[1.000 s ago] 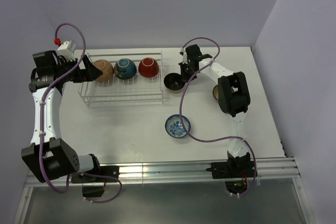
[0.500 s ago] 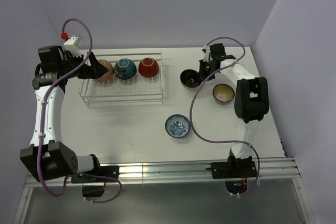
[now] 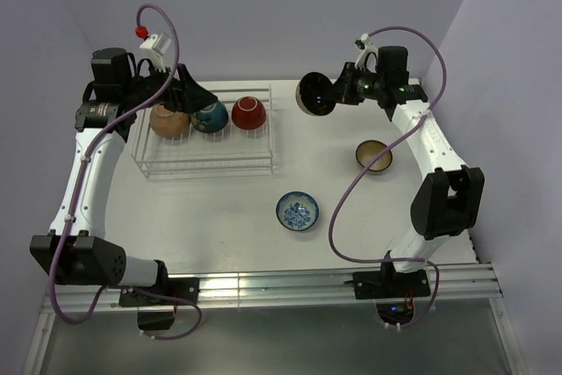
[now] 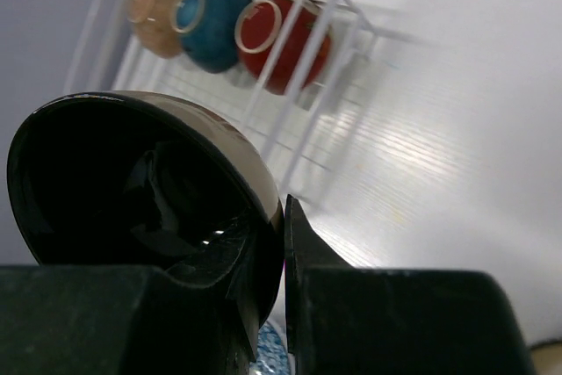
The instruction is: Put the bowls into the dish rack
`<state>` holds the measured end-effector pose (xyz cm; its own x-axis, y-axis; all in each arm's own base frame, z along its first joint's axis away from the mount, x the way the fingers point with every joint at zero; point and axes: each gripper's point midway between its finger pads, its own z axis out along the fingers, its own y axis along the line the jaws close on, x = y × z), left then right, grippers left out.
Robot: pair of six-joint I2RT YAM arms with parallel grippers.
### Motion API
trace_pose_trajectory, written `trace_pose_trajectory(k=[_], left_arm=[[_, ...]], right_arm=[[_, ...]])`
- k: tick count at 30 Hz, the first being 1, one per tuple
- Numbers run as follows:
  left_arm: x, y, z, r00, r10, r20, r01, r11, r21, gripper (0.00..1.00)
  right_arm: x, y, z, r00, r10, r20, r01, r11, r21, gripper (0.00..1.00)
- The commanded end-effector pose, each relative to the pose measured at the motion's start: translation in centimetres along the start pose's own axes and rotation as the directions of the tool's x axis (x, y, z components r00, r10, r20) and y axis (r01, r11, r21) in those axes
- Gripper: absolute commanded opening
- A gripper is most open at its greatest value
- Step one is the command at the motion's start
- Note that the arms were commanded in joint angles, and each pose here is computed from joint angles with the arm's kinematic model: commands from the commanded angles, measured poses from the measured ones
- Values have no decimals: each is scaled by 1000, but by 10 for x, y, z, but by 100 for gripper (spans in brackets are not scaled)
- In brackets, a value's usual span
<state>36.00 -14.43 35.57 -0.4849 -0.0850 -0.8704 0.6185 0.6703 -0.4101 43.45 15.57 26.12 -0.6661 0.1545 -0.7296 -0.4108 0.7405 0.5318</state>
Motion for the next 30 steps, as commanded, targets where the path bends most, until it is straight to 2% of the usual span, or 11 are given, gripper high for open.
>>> trace_pose_trajectory(k=[1, 9, 16, 18, 19, 21, 30], left_arm=[[-36, -37, -6, 995, -61, 83, 49, 989, 140, 99], [-29, -48, -4, 980, -191, 61, 174, 960, 219, 99], [0, -37, 4, 945, -327, 25, 315, 926, 206, 99], [19, -35, 8, 924, -383, -10, 375, 899, 226, 100], [14, -41, 5, 919, -395, 13, 378, 889, 257, 100], [28, -39, 7, 893, -451, -2, 436, 861, 262, 100], [38, -47, 4, 889, -457, 24, 429, 852, 300, 100]], right_arm=[[-36, 62, -14, 993, -16, 114, 41, 976, -213, 0], [-34, 137, 23, 992, -96, 84, 121, 914, -387, 0], [-6, 185, 63, 991, -134, -2, 117, 872, -476, 0], [-5, 192, 67, 990, -140, 2, 123, 865, -487, 0], [1, 197, 71, 990, -140, -14, 114, 859, -499, 0], [6, 201, 75, 989, -143, -29, 109, 857, -504, 0], [31, 209, 86, 984, -154, -84, 89, 851, -517, 0]])
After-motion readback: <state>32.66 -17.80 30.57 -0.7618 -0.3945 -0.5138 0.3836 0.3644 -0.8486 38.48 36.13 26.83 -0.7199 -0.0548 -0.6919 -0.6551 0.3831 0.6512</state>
